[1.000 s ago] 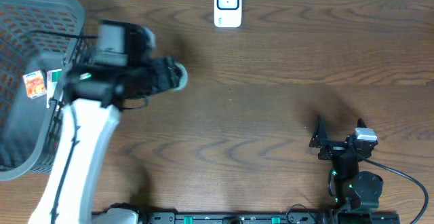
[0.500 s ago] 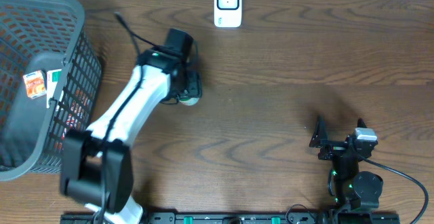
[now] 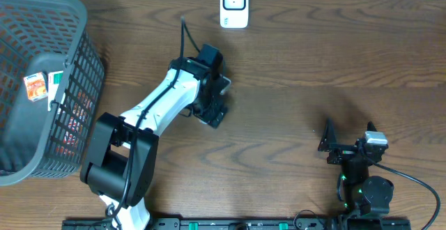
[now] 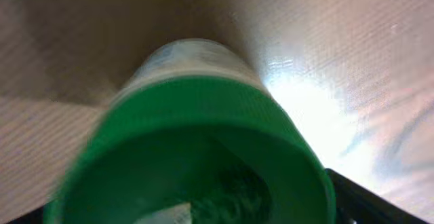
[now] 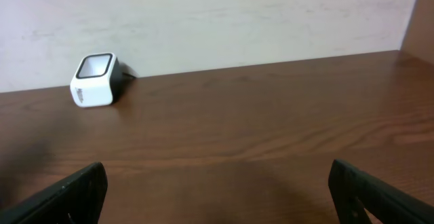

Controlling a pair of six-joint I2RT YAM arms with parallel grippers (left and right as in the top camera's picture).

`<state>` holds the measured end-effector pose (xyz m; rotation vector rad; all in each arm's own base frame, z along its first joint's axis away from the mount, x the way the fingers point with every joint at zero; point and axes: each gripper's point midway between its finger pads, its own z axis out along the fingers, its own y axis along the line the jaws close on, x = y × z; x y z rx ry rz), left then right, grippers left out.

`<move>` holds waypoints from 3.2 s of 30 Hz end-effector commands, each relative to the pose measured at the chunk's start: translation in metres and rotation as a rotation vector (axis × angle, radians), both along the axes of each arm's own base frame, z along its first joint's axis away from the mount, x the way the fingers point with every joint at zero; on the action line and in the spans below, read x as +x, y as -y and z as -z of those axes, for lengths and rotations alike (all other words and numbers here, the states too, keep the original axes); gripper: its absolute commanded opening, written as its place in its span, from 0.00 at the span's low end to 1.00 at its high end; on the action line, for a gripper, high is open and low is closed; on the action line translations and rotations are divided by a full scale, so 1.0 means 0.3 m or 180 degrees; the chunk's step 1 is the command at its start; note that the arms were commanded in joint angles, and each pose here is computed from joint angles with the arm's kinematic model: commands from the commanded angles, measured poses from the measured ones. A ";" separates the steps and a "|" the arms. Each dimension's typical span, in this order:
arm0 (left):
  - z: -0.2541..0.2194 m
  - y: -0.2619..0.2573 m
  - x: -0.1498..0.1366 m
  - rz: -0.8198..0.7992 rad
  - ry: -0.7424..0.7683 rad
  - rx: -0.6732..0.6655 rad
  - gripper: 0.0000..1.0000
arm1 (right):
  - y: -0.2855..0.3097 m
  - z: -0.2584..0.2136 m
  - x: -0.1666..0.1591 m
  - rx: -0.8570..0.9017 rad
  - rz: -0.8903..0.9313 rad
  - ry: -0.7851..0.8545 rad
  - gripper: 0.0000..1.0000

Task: Scan the item barcode
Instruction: 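Carry the bottle to the table center and set it down, then reach the left gripper into the basket and grasp the white Panadol box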

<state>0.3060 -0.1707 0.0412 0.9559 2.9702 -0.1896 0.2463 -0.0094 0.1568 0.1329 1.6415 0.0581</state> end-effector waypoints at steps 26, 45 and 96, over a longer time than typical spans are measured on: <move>-1.195 -1.060 -0.132 -0.4708 0.2911 -0.0118 0.98 | -0.010 0.001 -0.001 -0.0040 -0.0048 0.0001 0.99; -0.410 -1.366 0.082 -0.3503 0.0676 0.0556 0.99 | -0.010 0.001 -0.001 -0.0040 -0.0048 0.0001 0.99; 0.086 -1.379 0.171 -0.3417 -0.0117 0.0274 0.51 | -0.010 0.001 -0.001 -0.0040 -0.0048 0.0001 0.99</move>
